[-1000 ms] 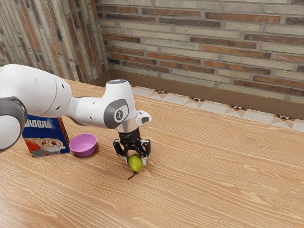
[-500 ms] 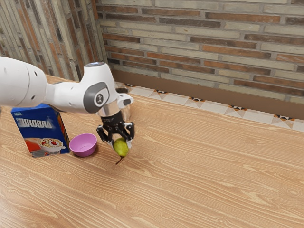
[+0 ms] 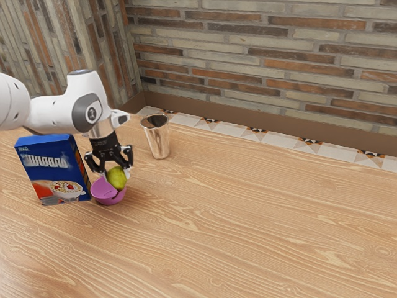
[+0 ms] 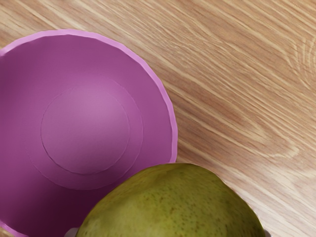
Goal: Place the pear in the bowl.
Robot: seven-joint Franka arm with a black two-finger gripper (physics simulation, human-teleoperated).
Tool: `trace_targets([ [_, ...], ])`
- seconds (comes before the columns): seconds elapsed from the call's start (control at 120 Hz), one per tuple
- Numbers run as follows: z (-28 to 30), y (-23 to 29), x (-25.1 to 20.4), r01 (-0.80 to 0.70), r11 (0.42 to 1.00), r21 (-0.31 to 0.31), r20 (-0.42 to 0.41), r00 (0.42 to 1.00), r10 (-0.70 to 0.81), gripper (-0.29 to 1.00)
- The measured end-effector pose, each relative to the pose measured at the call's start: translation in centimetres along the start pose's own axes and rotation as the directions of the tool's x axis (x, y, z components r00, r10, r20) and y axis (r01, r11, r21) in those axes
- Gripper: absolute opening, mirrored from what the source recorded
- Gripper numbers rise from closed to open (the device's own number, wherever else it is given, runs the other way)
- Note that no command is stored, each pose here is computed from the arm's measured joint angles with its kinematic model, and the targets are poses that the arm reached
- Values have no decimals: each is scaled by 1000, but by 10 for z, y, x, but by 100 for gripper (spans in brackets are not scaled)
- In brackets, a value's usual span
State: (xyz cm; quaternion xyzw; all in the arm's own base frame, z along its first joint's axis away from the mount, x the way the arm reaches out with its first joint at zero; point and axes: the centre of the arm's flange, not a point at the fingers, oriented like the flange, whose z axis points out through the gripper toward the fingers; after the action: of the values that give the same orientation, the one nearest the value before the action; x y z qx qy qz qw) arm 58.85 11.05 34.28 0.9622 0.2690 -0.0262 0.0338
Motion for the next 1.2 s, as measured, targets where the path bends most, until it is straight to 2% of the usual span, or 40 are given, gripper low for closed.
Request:
trace_targets([
  [0.417,12,-23,21,7,999,36,20,1000,-8,31],
  [0.692,15,-28,29,-13,999,32,24,1000,13,56],
  [0.925,5,-26,27,-46,999,23,19,999,46,66],
  [1.05,-36,10,5,-152,988,13,-11,988,152,68],
  [1.2,-83,53,-30,-371,928,46,-37,927,372,69],
])
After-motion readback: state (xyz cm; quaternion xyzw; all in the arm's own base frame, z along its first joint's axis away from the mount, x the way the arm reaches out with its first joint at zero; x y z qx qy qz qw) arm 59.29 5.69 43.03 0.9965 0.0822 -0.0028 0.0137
